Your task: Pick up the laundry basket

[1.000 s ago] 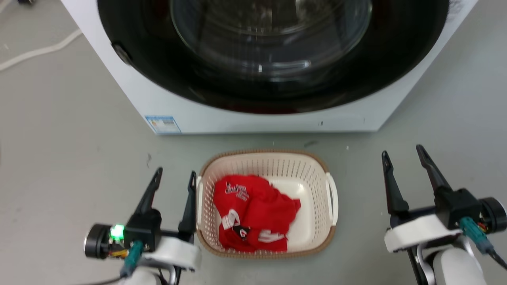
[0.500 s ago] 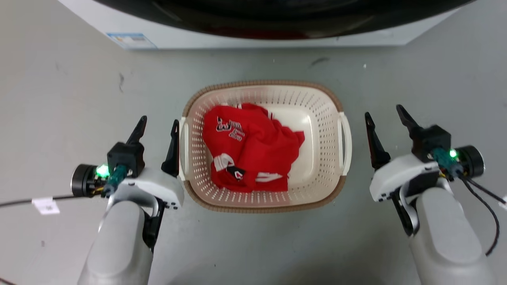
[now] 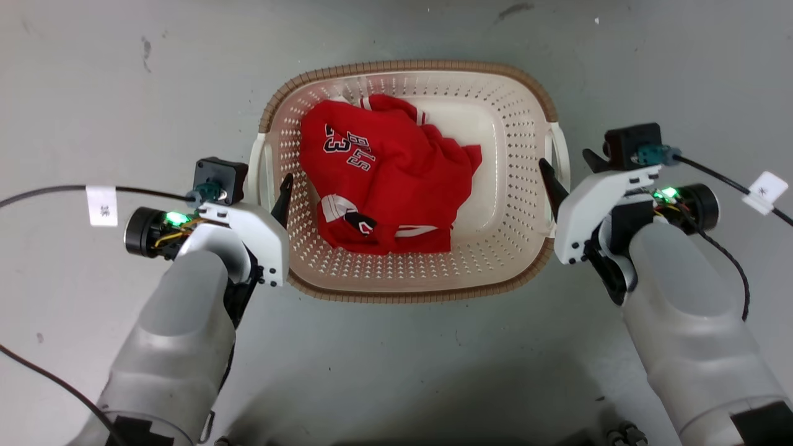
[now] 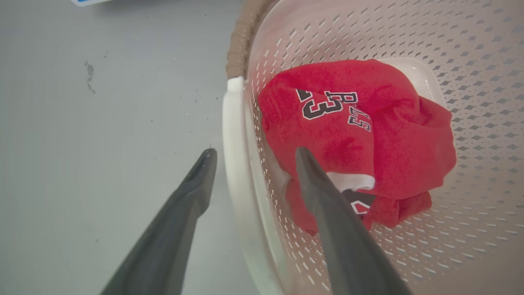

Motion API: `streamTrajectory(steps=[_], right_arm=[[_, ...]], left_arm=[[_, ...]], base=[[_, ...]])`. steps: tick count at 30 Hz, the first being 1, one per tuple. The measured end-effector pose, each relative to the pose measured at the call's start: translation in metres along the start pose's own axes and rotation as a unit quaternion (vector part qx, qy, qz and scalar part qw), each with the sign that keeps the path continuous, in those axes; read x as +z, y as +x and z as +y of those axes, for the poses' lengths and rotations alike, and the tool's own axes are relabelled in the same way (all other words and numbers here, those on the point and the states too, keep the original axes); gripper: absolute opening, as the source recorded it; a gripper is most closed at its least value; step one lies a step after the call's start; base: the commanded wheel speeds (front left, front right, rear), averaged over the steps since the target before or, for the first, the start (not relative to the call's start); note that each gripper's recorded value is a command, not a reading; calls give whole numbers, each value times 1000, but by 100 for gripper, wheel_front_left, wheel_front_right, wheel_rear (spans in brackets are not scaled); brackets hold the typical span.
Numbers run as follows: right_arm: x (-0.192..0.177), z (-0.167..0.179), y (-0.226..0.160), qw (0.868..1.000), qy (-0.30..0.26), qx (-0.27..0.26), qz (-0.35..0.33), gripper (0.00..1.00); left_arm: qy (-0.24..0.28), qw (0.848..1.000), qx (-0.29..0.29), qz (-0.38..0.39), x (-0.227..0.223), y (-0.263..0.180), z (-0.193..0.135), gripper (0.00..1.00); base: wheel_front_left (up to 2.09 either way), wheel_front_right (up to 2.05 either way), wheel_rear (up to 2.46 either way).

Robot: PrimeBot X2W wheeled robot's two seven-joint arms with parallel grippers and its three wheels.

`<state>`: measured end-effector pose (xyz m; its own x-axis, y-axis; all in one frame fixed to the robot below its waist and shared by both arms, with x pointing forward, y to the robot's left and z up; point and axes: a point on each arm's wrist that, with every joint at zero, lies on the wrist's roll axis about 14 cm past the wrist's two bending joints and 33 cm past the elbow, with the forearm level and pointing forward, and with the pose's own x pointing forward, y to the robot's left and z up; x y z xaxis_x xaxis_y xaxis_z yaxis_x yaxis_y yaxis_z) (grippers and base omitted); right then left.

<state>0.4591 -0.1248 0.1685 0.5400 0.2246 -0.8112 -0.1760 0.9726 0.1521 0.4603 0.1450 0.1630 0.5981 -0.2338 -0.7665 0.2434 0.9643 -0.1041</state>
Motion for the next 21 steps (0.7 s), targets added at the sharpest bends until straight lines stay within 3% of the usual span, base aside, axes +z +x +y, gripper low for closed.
streamTrajectory(steps=[15,21], right_arm=[[-40,14,25,990,-15,32,140,100],[-48,13,30,985,-36,33,163,100]], left_arm=[[15,993,-45,104,-33,18,-5,100],[13,989,-56,134,-46,17,-4,100]], base=[[0,0,0],[0,0,0]])
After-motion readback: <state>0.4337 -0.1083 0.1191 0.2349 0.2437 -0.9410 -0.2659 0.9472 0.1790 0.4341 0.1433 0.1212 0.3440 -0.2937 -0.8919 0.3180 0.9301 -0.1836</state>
